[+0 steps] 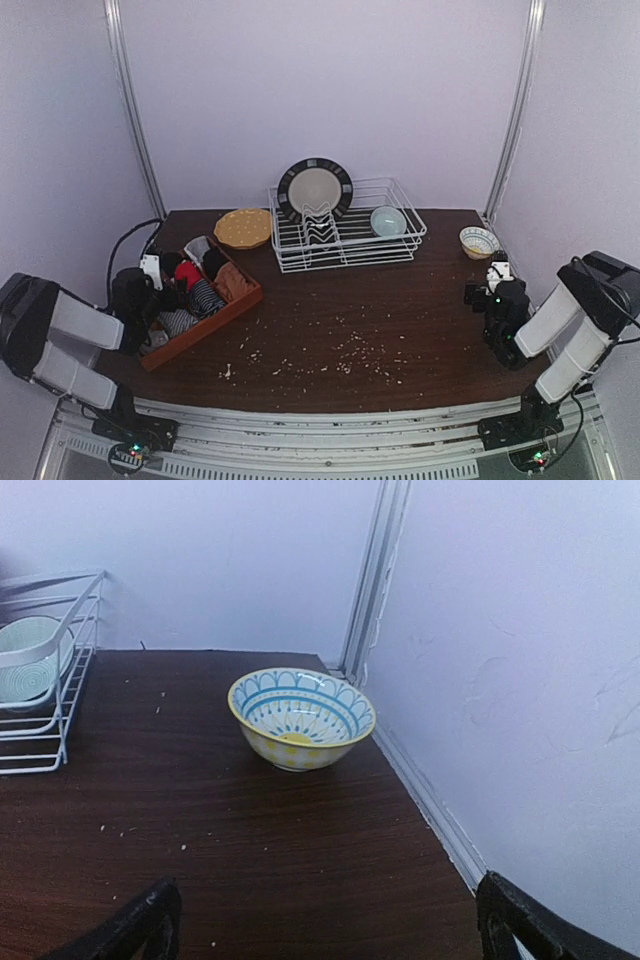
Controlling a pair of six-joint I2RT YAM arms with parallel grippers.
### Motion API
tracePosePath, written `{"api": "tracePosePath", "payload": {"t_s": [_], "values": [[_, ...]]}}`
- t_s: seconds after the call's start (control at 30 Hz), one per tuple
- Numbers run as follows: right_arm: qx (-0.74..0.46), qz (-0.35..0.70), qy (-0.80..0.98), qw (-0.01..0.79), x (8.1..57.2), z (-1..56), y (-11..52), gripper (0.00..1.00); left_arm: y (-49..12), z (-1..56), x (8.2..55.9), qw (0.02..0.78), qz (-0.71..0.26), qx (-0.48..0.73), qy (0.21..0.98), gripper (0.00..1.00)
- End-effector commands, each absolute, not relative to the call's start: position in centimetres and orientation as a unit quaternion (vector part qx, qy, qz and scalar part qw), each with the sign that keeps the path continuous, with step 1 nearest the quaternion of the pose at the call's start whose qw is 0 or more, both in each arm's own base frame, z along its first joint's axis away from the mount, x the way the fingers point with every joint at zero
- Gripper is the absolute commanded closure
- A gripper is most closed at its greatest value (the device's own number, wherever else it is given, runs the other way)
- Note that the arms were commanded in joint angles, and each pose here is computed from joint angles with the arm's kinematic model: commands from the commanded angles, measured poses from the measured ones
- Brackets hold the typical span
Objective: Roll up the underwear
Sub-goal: Reset both arms
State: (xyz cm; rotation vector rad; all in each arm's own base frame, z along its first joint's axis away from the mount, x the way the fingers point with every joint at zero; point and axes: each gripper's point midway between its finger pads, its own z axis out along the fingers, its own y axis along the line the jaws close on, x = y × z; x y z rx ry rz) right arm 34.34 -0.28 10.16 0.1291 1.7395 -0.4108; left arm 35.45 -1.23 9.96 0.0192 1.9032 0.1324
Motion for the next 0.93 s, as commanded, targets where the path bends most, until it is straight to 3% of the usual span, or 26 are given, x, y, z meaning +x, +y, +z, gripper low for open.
{"api": "tracePosePath", "payload": {"t_s": [0.0,0.07,0.23,0.9], "values": [[0.022,-0.080,0.738,0.670,34.3,11.5,1.9,0.00,-1.0,13.8,35.9,0.689,0.074,0.011,0.721,0.02],[0.005,-0.068,0.741,0.668,34.7,11.3,2.2,0.00,-1.0,13.1,37.0,0.683,0.082,0.016,0.725,0.02],[0.117,-0.117,0.760,0.629,37.5,11.2,-1.7,0.00,0.3,11.8,40.5,0.616,0.098,-0.015,0.782,0.02],[0.120,-0.105,0.776,0.611,38.2,10.5,-2.5,0.00,1.1,11.7,40.6,0.610,0.084,-0.031,0.787,0.02]]}}
